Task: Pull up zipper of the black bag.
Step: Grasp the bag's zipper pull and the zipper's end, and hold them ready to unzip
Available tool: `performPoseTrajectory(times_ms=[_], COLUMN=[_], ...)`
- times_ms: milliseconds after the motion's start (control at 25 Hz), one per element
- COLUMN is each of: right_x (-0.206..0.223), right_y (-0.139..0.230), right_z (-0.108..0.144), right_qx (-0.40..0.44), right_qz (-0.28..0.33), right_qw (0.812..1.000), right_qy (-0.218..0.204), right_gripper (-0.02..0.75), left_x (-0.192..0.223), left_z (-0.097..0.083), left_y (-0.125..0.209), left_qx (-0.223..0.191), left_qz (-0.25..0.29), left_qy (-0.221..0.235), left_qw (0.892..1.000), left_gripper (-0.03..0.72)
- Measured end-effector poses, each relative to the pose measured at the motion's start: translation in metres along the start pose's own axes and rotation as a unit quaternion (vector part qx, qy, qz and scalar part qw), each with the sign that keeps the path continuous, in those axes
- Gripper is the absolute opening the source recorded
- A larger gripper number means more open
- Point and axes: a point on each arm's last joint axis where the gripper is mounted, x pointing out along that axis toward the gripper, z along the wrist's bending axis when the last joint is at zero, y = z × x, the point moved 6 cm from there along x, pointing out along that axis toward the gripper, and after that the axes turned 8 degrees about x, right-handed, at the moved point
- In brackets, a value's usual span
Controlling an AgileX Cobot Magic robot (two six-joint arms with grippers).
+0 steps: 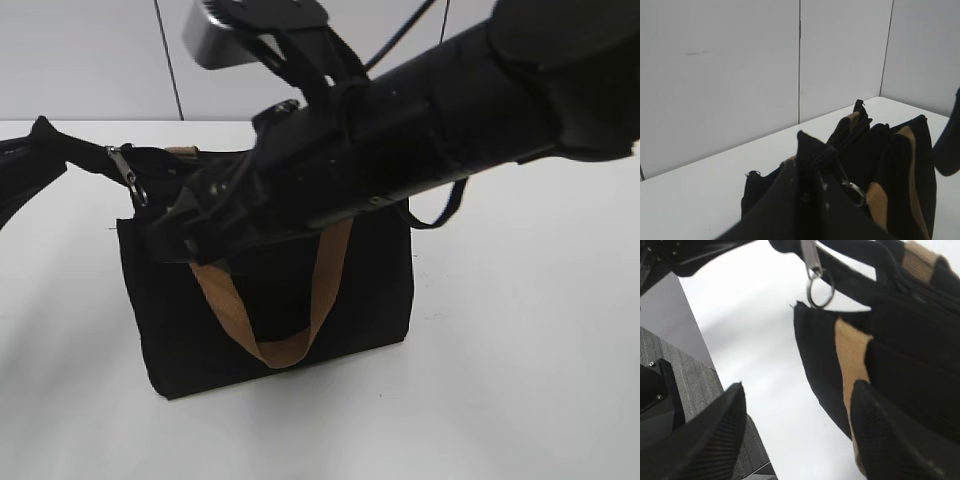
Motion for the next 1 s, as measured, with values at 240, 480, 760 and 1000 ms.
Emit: performPoseTrajectory(times_ms=[240, 480, 760, 1000], right_x=[0.03, 0.051, 0.059, 0.066], right_y=[-0.022, -0.018, -0.02, -0.02], right_z=[0.01, -0.005, 0.01, 0.002], right_qx=[-0.087, -0.103, -0.122, -0.12], right_qz=[-0.014, -0.008, -0.03, -0.038], right_qw=[0.996, 0.994, 0.991, 0.99], right_qy=[-0.004, 0.022, 0.037, 0.057], right_gripper=[0.507, 0.507, 0.507, 0.507], left_x=[0.0, 0.0, 0.0, 0.0], left_z=[0.0, 0.0, 0.0, 0.001], left_y=[0.0, 0.0, 0.0, 0.0], left_qx=[0.0, 0.0, -0.001, -0.001], left_qz=[0.001, 0.001, 0.001, 0.001], left_qy=[-0.001, -0.001, -0.001, -0.002], left_qw=[1.0, 1.0, 1.0, 1.0], left_gripper=[0.028, 0.028, 0.027, 0.027])
